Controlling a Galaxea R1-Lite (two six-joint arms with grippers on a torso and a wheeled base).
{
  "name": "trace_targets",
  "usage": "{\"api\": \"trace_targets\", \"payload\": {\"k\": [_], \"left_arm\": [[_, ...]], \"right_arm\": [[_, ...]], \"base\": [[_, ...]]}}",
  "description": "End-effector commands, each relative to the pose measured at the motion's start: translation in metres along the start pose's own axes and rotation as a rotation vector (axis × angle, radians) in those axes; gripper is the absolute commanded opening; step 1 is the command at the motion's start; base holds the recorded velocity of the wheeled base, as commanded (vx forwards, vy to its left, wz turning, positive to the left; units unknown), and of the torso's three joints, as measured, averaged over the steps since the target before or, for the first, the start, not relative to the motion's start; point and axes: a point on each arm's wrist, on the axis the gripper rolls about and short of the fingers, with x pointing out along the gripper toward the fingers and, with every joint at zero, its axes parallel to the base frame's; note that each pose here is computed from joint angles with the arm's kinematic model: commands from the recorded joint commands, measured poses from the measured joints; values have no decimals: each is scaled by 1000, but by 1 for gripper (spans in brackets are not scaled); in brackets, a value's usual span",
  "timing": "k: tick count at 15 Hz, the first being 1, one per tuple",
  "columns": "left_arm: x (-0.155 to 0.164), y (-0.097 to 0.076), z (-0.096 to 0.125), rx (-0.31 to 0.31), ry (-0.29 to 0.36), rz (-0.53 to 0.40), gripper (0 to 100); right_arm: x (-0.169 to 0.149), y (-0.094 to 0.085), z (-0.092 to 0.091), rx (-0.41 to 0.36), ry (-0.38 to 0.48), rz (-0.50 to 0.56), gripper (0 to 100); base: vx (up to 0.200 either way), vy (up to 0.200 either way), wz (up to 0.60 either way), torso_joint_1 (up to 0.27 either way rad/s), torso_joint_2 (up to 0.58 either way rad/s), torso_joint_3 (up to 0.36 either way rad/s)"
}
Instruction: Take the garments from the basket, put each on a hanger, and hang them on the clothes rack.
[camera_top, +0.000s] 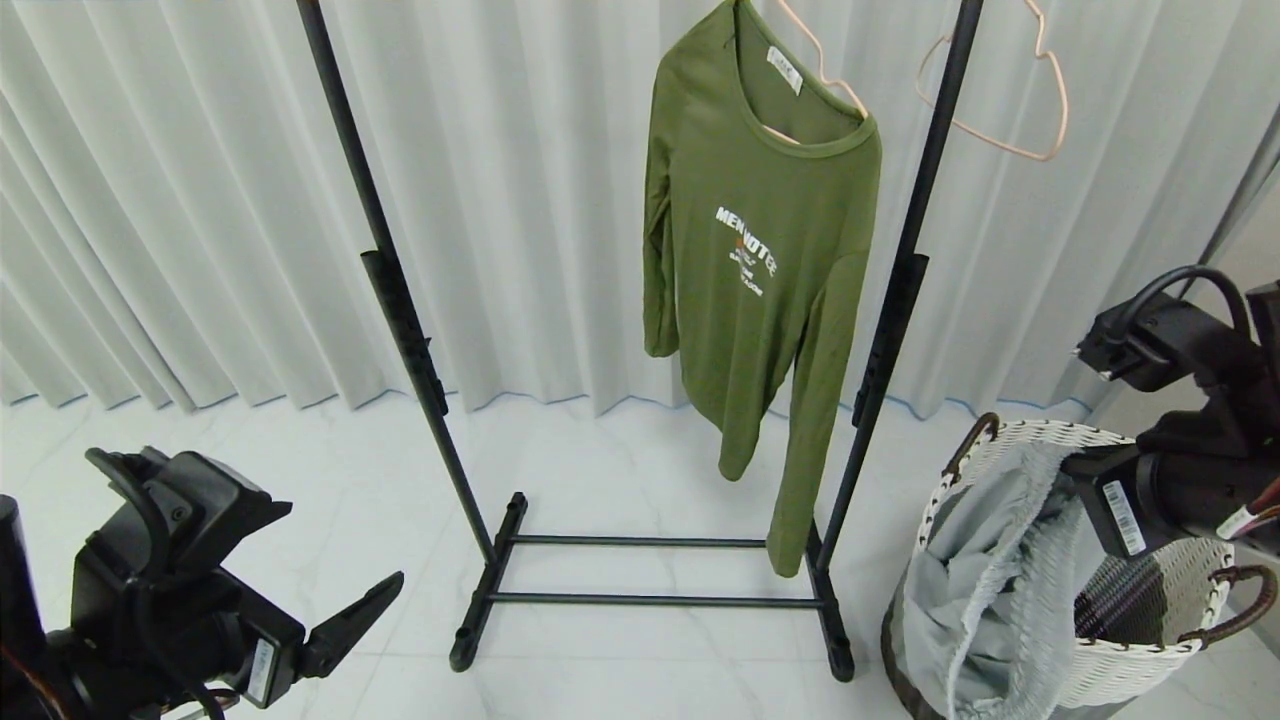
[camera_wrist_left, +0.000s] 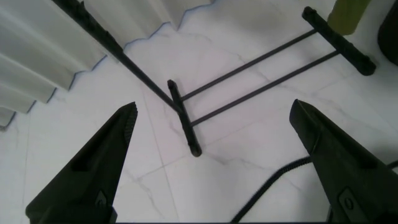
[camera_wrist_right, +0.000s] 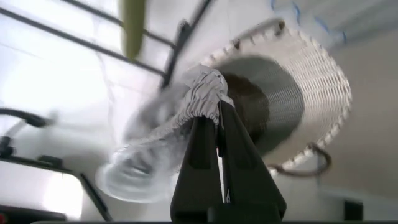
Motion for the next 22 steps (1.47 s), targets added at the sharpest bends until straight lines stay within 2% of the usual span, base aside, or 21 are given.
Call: {"api": "trace_targets", "payload": {"k": [1, 3, 4, 5, 7, 11, 13, 14, 16, 19, 20, 22], "left_arm": [[-3, -4, -5, 2, 6, -19, 100], [-2, -9, -2, -3, -12, -58, 100], [-1, -15, 5, -36, -40, -102, 100], [0, -27, 23, -97, -97, -199, 100], [3, -46, 46, -169, -146, -335, 100], [7, -91, 67, -178, -130, -571, 100], [15, -112, 82, -227, -105, -645, 100], [22, -119, 88, -254, -88, -654, 100], [46, -135, 85, -331, 18, -633, 100], [81, -156, 89, -455, 82, -566, 100], [90, -164, 84, -466, 110, -534, 100], [99, -176, 71, -441, 166, -492, 100]], "right_arm": [[-9, 8, 8, -11, -49, 64, 0], [-17, 17, 17, -18, -105, 151, 0], [-22, 23, 24, -18, -151, 212, 0], [-27, 32, 34, -16, -214, 275, 0], [-34, 44, 43, -24, -265, 342, 0], [-51, 64, 63, -35, -363, 490, 0], [-59, 67, 67, -36, -387, 515, 0], [-62, 68, 67, -38, -394, 528, 0], [-72, 73, 65, -52, -410, 571, 0], [-80, 74, 66, -53, -433, 600, 0], [-81, 73, 66, -51, -436, 600, 0], [-84, 70, 66, -47, -443, 601, 0]], "base": [[0, 0, 0, 0, 0, 0], [0, 0, 0, 0, 0, 0], [0, 0, 0, 0, 0, 0], [0, 0, 0, 0, 0, 0], [0, 0, 0, 0, 0, 0], [0, 0, 0, 0, 0, 0], [0, 0, 0, 0, 0, 0], [0, 0, 0, 0, 0, 0], [0, 0, 0, 0, 0, 0], [0, 0, 0, 0, 0, 0], [0, 0, 0, 0, 0, 0], [0, 0, 0, 0, 0, 0]]}}
